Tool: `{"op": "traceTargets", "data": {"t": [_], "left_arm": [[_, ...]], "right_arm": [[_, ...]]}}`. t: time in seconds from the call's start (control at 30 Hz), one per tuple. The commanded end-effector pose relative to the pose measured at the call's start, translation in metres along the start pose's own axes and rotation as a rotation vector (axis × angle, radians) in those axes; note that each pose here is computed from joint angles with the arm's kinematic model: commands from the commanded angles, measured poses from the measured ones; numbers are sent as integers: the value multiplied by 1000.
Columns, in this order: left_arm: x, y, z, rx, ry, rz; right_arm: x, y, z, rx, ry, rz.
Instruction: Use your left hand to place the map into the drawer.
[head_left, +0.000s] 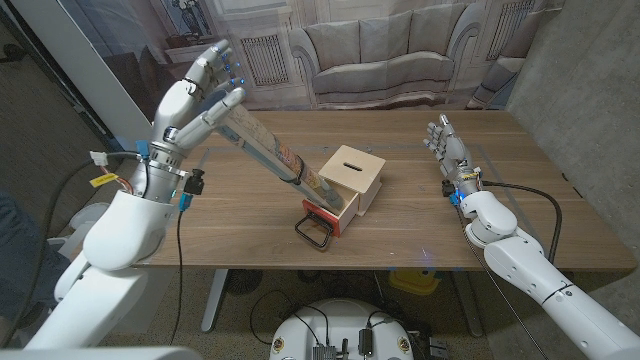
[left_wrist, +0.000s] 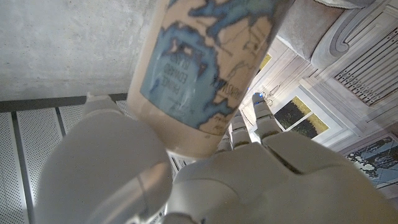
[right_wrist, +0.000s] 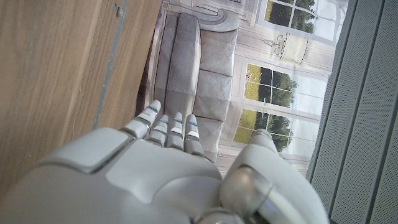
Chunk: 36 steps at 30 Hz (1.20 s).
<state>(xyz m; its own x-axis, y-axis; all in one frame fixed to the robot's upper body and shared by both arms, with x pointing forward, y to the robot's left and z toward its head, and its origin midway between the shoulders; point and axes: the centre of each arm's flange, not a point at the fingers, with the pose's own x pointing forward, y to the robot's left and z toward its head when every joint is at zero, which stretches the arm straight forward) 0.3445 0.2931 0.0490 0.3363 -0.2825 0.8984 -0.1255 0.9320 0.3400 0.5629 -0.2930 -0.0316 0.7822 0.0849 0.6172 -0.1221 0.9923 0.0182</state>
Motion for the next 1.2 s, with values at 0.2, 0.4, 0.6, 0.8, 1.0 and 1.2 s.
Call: {"op": "traceTargets", "data": {"t": [0.2, 0.4, 0.6, 0.8, 1.0, 1.2], "left_arm": [[-2, 12, 2, 26, 40, 49], [2, 16, 7, 42, 46, 55], [9, 21, 10, 52, 50, 58], [15, 21, 11, 59, 52, 52], [20, 18, 9, 59, 56, 44], [23, 19, 11, 67, 56, 46]], "right_arm": [[2, -1, 0, 6, -1, 4], [2, 0, -2, 7, -2, 7], [2, -1, -2, 11, -4, 2], [1, -3, -4, 10, -1, 3], [-1, -4, -6, 14, 6, -1], [-1, -6, -6, 12, 8, -2]]}}
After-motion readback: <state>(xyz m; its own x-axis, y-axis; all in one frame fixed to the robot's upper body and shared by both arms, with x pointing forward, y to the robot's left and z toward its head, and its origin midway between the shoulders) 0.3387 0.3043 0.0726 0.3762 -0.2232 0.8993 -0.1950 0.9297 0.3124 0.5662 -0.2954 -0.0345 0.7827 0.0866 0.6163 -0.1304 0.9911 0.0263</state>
